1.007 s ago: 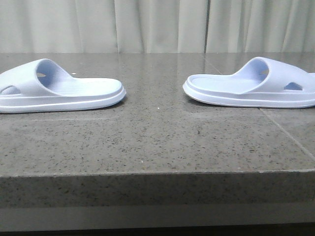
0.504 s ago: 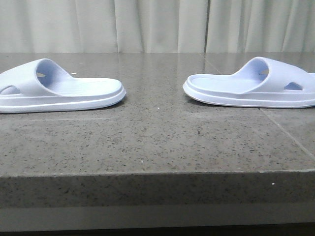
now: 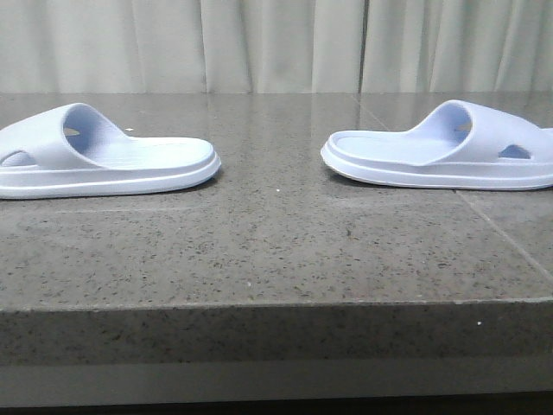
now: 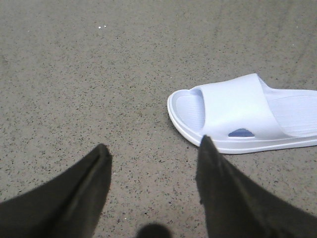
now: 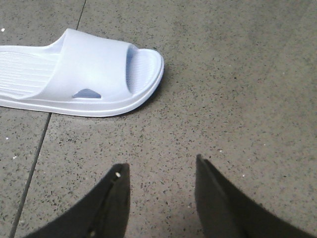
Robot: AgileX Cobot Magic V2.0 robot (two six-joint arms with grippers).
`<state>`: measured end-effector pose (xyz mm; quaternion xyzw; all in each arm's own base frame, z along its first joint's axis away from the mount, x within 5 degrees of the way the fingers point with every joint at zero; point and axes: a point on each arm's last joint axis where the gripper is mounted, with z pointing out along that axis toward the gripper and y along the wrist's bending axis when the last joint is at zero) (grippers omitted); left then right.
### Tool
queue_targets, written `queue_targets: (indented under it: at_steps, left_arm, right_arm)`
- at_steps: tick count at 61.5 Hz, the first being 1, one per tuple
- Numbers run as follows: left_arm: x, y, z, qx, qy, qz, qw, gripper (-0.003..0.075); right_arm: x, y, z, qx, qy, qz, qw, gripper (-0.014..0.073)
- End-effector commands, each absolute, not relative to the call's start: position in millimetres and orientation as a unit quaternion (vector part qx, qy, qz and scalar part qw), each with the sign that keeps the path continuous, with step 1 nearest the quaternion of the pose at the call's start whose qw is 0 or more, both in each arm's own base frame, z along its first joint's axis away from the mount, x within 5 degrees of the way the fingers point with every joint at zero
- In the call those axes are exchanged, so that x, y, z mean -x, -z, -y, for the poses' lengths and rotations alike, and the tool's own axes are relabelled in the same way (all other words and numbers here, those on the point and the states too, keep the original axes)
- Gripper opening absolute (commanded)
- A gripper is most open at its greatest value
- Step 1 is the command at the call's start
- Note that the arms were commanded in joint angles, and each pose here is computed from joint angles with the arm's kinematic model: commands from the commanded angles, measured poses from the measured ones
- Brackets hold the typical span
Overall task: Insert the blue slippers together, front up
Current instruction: 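Close the left gripper on the heel of the slipper in front of it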
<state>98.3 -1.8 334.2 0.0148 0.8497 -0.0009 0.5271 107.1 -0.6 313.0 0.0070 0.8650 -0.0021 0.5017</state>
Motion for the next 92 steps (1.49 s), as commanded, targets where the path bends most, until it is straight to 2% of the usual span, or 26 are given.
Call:
queue_targets:
  at_steps: [1,11,21,37,49,58,71,83,92]
  left_arm:
    - [-102.3,-350.1,3.1,-0.012,0.010,-0.821,0.570,0.0480]
    - [-104.5,-351.2,2.6,-0.014,0.006,-0.834,0.552,0.0468]
    - [-118.5,-353.7,2.1,-0.017,-0.001,-0.876,0.482,0.0434]
    - [-159.8,-341.3,2.8,-0.018,-0.001,-0.932,0.363,0.0420]
    - [-195.4,-328.4,-4.4,0.004,0.009,-0.951,0.309,0.0420]
    - [-220.2,-323.5,-15.3,0.009,0.103,-0.945,0.311,0.0420]
    - [-247.3,-312.6,-44.4,0.051,0.200,-0.918,0.340,0.0416]
    - [-268.9,-293.7,-52.7,0.069,0.248,-0.907,0.334,0.0300]
    - [-282.8,-288.6,-54.4,0.065,0.275,-0.898,0.336,0.0295]
  right_arm:
    - [-111.1,-329.6,1.1,-0.004,0.006,-0.841,0.541,0.0375]
    - [-110.6,-328.7,0.8,-0.006,0.003,-0.844,0.536,0.0375]
    - [-110.6,-328.6,0.8,-0.006,0.003,-0.844,0.536,0.0375]
    - [-110.5,-328.4,0.7,-0.006,0.002,-0.845,0.535,0.0375]
    - [-110.5,-328.4,0.7,-0.007,0.002,-0.845,0.535,0.0375]
    - [-110.5,-328.4,0.7,-0.007,0.002,-0.845,0.535,0.0375]
    - [-110.5,-328.5,0.4,-0.008,-0.001,-0.845,0.535,0.0375]
    - [-110.5,-328.5,0.0,-0.009,-0.005,-0.845,0.535,0.0375]
    - [-110.5,-328.5,-0.2,-0.010,-0.006,-0.845,0.535,0.0375]
